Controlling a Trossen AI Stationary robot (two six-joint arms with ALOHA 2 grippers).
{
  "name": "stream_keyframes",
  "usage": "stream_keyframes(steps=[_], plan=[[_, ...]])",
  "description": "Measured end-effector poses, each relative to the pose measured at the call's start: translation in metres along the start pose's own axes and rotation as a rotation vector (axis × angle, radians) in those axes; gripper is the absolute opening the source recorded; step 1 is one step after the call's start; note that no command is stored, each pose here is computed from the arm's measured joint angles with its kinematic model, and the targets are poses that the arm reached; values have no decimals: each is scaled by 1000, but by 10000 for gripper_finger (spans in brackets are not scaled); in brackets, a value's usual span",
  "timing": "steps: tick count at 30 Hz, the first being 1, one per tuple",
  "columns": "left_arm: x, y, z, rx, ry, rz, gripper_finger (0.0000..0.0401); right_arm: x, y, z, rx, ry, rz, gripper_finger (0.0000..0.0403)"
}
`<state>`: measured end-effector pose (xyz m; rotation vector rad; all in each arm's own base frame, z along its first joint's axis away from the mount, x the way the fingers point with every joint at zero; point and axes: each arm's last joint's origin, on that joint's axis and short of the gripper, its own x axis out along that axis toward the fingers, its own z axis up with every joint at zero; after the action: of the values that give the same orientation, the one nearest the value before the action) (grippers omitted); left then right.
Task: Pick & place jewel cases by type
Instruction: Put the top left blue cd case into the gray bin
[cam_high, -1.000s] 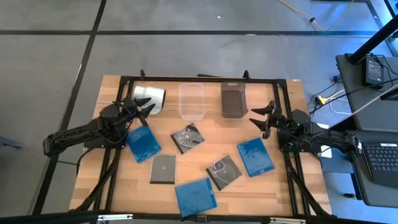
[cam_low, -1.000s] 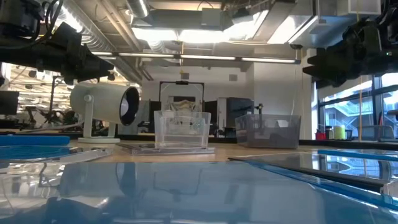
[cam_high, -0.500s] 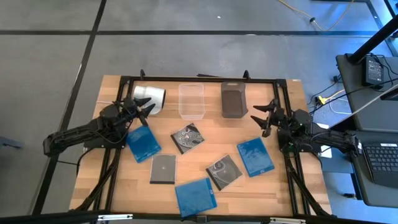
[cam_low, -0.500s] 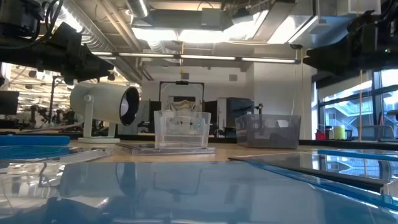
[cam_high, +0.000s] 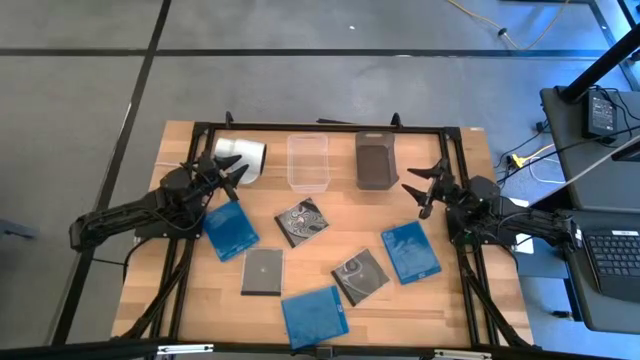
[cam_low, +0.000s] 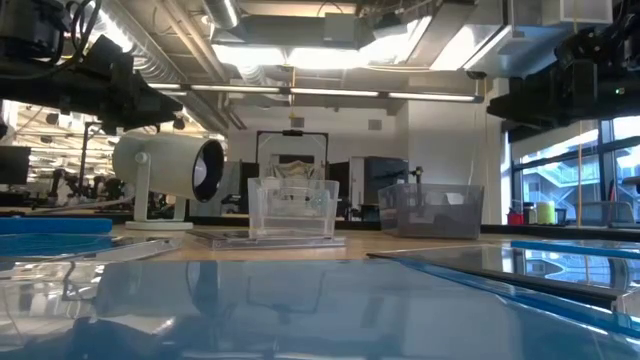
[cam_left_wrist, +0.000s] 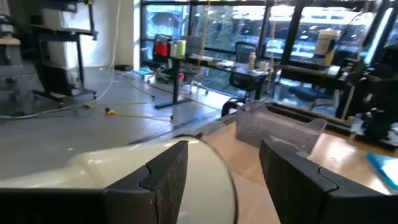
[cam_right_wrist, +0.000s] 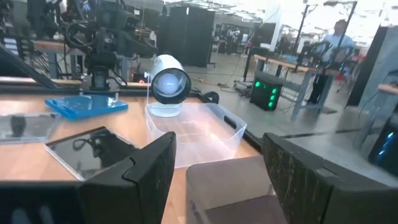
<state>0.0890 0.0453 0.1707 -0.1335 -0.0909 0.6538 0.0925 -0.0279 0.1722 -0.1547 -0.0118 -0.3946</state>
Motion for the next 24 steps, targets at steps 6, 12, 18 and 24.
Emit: stream_keyframes(steps=[6,12,18,24], plan=[[-3,-9,21,30,-195,-179,196,0,-1,7,-82,-68,-17,242],[-3,-19,52,194,-243,-175,196,-1,-4,12,-95,-113,-88,242],[13,-45,90,339,-174,-224,196,-1,-7,13,-86,-105,-198,242],[45,-102,120,664,-57,-252,196,-2,-9,16,-72,-131,-240,242]])
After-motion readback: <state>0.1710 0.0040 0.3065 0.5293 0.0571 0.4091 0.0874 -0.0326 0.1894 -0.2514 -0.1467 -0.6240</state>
